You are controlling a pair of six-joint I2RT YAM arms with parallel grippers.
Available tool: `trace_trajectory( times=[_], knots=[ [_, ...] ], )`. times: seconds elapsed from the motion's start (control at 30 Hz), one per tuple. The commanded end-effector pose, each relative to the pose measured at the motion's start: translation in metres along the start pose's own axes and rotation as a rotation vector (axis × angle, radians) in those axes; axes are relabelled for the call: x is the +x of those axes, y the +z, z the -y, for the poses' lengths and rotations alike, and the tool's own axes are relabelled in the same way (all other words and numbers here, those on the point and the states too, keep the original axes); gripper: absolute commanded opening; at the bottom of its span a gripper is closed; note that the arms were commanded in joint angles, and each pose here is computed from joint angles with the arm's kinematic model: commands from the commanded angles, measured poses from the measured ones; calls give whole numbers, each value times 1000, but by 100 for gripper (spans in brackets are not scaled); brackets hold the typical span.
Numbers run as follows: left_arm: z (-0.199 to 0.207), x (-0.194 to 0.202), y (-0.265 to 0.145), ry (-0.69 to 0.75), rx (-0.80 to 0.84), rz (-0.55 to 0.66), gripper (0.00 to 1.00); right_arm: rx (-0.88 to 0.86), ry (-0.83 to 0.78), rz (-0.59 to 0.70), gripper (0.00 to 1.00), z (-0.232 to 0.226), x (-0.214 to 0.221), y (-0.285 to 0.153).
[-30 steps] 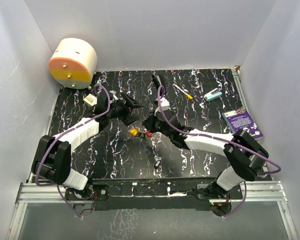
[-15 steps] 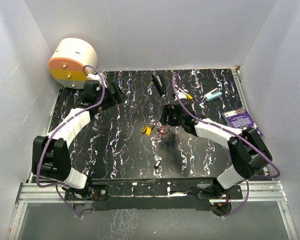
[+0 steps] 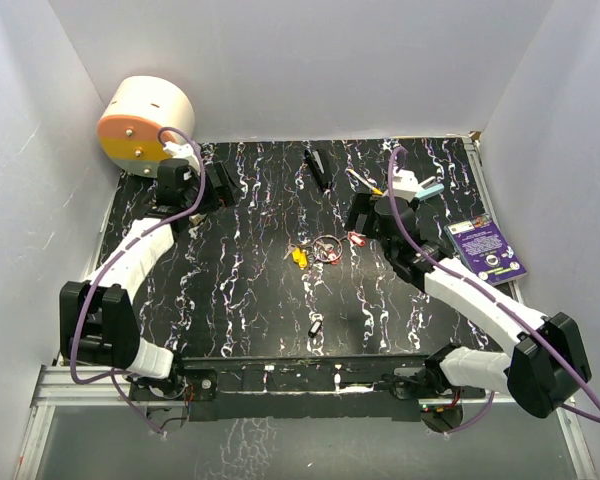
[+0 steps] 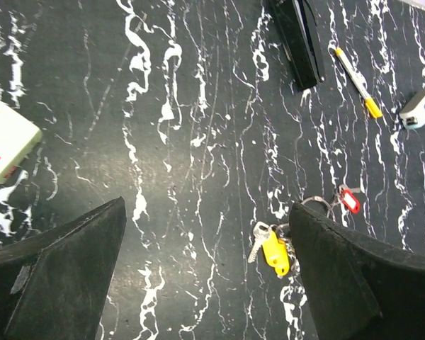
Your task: Put the keys on the keyring
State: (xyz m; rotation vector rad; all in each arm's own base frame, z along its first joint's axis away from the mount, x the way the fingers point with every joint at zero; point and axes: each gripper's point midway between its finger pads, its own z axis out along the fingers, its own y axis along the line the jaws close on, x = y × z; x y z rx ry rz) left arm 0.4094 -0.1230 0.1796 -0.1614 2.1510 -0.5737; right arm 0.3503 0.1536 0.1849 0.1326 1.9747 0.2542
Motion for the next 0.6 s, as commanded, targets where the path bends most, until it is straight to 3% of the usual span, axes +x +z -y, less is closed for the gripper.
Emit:
trace_trajectory(
  times=[0.0,0.23,0.57],
  knots=[
    [-3,-33,-21,51,-25,114,97,178,34,101,98,29,-32,-10],
    [-11,-38,-23,66,-51,128,97,202,30,87,98,36,-29,-16],
    [-16,-33,-19,56,-64,118,97,84,24,103,98,19,-38,-27]
  ],
)
